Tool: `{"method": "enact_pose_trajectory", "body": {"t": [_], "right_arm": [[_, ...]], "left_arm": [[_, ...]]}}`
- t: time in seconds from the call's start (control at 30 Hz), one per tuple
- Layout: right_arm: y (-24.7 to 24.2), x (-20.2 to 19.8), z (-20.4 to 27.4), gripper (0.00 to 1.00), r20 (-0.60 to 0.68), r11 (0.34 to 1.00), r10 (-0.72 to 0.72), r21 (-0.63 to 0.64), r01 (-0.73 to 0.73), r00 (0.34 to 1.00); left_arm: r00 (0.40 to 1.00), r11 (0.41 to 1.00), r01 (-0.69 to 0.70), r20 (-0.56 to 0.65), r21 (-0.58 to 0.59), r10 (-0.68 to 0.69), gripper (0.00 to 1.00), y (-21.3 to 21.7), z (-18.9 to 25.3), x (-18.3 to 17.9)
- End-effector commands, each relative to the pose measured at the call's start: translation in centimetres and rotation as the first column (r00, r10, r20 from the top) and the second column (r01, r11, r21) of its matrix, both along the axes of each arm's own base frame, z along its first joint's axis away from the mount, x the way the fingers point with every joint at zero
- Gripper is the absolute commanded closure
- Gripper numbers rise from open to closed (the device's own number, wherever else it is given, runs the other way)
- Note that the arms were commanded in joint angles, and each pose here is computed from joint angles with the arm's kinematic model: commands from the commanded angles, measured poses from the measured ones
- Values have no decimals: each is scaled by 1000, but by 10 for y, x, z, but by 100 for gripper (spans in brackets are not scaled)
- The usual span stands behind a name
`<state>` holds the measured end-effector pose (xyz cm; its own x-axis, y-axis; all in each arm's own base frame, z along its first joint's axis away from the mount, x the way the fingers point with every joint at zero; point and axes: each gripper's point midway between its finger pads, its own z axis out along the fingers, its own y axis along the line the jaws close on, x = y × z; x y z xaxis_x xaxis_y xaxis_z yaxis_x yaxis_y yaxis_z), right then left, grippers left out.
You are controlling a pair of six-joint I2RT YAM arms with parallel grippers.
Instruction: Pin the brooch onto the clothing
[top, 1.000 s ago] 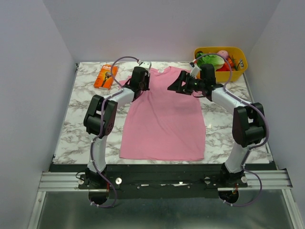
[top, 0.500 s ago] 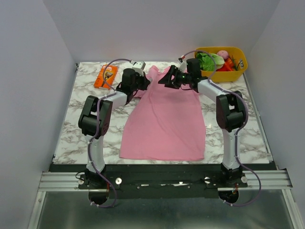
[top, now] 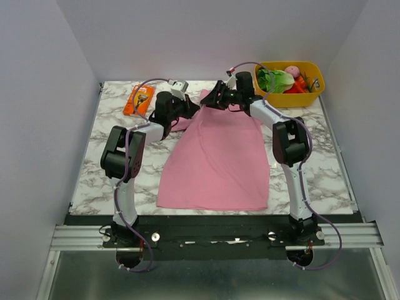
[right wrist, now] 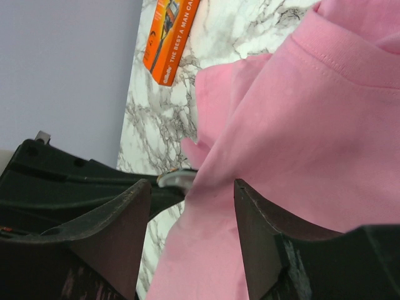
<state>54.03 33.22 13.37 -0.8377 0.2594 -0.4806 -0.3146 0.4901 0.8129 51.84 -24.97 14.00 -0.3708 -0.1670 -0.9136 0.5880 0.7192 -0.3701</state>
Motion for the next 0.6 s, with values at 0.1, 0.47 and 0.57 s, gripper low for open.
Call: {"method": "enact_pose_trajectory", "body": {"t": [0.1,0.47,0.57], "right_arm": [[0,4,-14,53,-42,999,-29,-17,28,999],[-2,1,2,55,3,999,-34,25,34,999],[-5,1,8,52,14,998,-41,44,41,999]], "left_arm": [[992,995,66,115,-78,-57,100,-2,47,-9],[991,991,86,111,-102,-75,100,-6,46,-10],[989,990,96,118,-103,-84,100,-6,48,-10]]}}
